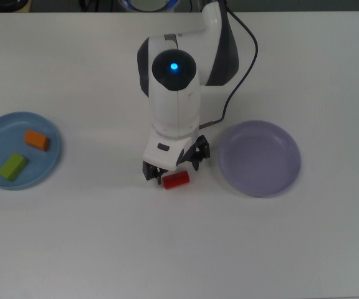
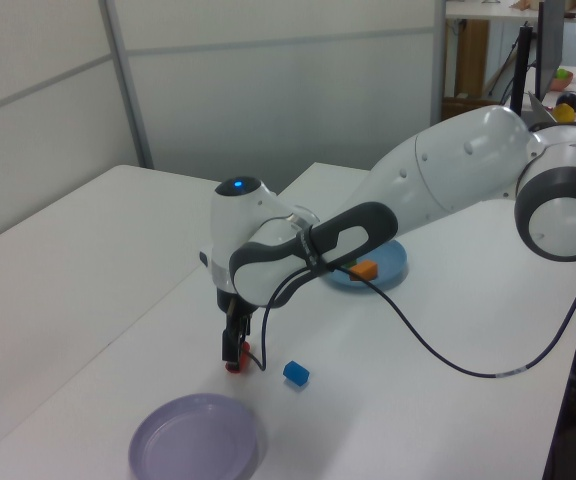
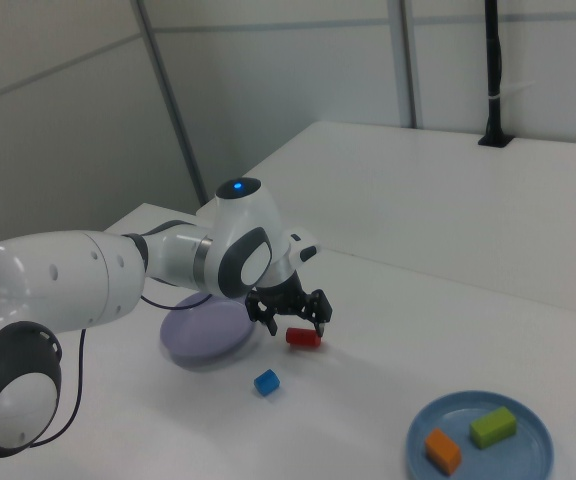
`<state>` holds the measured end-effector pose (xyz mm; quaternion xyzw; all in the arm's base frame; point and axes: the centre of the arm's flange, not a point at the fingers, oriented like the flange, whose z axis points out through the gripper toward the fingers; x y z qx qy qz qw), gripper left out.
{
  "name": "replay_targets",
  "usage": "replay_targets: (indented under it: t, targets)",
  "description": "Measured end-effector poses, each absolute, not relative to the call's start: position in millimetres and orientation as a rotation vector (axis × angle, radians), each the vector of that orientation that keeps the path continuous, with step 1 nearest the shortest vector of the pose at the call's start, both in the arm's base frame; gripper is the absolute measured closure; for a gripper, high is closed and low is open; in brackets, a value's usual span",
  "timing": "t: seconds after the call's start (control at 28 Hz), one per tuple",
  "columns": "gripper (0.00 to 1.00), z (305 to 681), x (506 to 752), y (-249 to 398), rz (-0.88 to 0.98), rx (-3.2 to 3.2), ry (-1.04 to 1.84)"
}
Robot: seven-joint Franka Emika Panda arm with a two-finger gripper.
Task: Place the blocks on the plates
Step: 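Move the gripper to the red block and grasp it, then carry the red block onto the lavender plate and release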
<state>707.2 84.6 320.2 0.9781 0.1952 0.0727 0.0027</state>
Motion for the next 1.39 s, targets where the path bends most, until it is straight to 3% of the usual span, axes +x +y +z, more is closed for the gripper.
replay_targets:
  t: [0.29,0.61,0.82,1.04,1.39]
  targets:
    - [0.01,302,707,85,0.197,3.07,0.614]
    - [0.34,302,709,80,0.2,3.082,0.54]
    - [0.34,313,713,78,0.239,3.08,0.515]
    - [0.34,351,715,85,0.331,3.073,0.519]
    - [0.34,361,695,182,0.353,3.102,0.558]
